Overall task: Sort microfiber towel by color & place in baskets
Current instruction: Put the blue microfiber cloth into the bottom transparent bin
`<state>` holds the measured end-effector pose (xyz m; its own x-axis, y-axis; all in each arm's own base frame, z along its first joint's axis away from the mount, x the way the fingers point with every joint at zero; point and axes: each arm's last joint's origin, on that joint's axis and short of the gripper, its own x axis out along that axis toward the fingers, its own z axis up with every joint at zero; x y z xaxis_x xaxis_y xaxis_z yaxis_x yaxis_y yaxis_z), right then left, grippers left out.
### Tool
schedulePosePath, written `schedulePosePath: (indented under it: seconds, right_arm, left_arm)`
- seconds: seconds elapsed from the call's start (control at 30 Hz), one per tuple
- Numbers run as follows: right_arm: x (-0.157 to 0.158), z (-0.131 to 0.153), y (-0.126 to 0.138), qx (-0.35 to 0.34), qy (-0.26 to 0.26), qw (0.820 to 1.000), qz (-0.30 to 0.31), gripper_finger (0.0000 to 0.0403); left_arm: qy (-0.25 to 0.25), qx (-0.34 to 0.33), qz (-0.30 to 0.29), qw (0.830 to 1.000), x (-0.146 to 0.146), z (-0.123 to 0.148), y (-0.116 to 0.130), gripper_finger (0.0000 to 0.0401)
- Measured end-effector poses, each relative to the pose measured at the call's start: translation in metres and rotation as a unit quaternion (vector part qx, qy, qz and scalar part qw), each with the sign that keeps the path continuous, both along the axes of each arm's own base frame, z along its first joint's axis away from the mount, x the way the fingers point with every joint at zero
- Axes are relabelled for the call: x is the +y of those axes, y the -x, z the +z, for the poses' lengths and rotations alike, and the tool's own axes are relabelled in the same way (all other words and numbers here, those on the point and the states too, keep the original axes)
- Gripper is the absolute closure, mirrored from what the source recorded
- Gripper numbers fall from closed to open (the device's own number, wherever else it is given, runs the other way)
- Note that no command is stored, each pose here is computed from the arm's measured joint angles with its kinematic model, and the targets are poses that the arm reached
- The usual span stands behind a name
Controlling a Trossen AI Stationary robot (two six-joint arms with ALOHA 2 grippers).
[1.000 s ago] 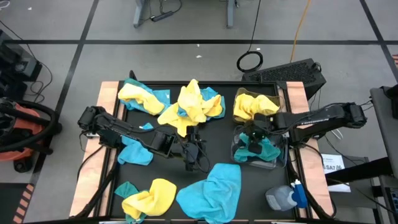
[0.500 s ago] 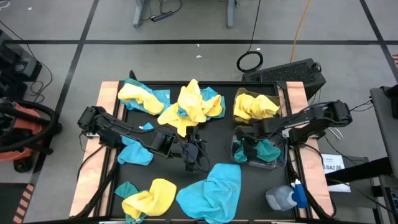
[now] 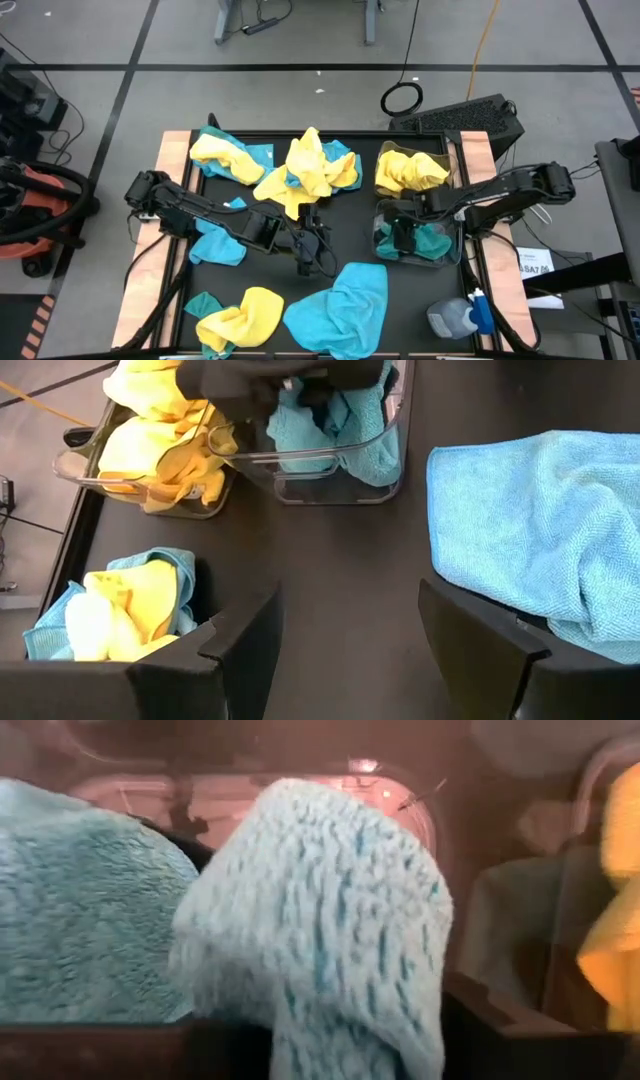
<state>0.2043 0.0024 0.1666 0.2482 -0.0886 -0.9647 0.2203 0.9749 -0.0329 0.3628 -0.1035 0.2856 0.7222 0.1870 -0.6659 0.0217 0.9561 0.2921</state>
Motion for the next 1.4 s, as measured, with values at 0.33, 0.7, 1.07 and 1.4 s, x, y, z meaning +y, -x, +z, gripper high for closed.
schedulePosePath:
  seconds: [0.33, 0.7, 1.07, 1.4]
  right_arm:
    - [0.002, 0.029, 0.013, -0.053, -0.036, 0.998, 0.011, 0.0177]
    - [0.002, 0.072, 0.019, -0.085, -0.035, 0.996, 0.017, 0.0177]
    - [0.002, 0.073, 0.018, -0.080, -0.030, 0.996, 0.017, 0.0197]
    - [0.013, 0.045, 0.009, -0.069, -0.050, 0.995, 0.051, 0.0378]
  left_arm:
    - [-0.002, 0.001, -0.001, 1.000, 0.000, 0.000, 0.000, 0.0161]
    - [-0.003, 0.001, -0.002, 1.000, 0.000, 0.000, 0.000, 0.0161]
    - [-0.002, 0.000, -0.002, 1.000, 0.000, 0.000, 0.000, 0.0161]
    - [0.004, 0.001, -0.004, 1.000, 0.000, 0.000, 0.000, 0.0161]
